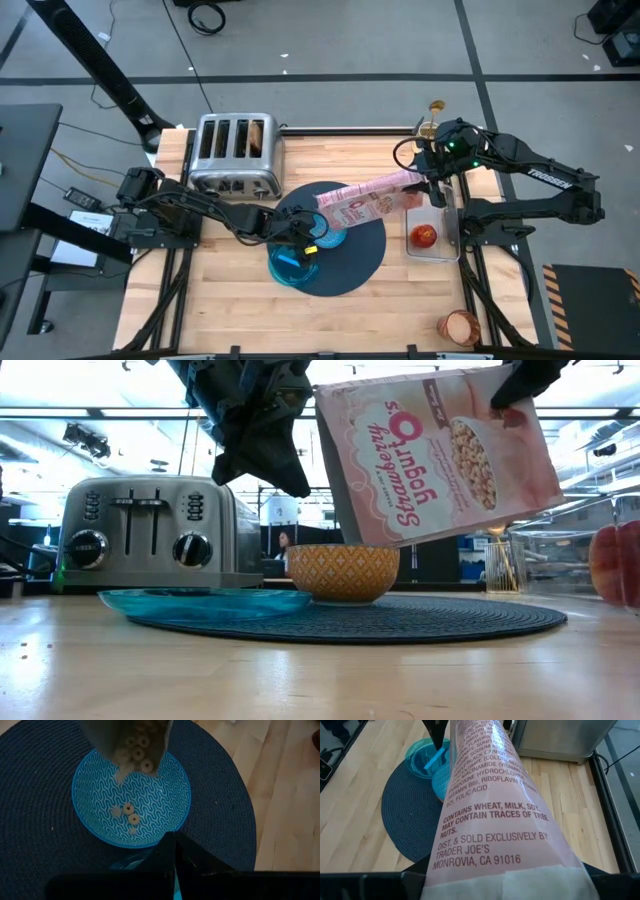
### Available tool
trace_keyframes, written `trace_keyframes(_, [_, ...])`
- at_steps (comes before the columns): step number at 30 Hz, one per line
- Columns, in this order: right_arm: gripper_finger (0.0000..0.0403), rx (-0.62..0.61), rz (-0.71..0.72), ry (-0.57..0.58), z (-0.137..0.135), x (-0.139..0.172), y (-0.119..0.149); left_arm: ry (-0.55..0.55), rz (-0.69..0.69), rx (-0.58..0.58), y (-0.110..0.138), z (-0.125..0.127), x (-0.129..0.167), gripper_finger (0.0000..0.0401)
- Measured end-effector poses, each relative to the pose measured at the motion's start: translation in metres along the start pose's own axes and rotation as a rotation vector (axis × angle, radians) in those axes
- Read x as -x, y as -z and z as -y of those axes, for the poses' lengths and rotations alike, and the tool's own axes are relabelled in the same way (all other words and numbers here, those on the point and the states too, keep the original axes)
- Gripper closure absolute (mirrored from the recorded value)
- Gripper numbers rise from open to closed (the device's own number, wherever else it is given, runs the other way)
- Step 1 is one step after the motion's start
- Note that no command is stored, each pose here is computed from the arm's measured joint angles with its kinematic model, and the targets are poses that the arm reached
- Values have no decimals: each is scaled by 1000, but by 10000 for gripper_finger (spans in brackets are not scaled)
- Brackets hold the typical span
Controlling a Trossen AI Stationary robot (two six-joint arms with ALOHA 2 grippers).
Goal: Arrange a breakfast setting
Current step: Pour the cereals from the pink cereal box into the blue bowl
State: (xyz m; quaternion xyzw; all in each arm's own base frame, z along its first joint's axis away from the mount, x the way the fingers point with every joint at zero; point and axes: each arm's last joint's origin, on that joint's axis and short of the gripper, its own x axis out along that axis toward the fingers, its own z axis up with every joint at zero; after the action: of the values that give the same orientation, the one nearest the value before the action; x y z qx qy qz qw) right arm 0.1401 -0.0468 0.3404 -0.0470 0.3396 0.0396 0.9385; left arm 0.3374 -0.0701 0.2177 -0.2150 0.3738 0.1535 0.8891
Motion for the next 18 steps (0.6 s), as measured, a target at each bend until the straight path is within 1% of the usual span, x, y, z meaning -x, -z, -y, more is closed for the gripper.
trace_keyframes(6, [214, 15, 15, -11, 0, 0, -1, 1, -2, 0, 0, 0, 0, 395])
trace_keyframes(10, [214, 14, 24, -40, -2, 0, -1, 5, -6, 0, 0, 0, 0, 395])
trace_keyframes(12, [214, 15, 12, -24, -1, 0, -1, 5, -6, 0, 0, 0, 0, 395])
trace_keyframes(18, [214, 20, 11, -32, -3, -1, -1, 11, -11, 0, 0, 0, 0, 395])
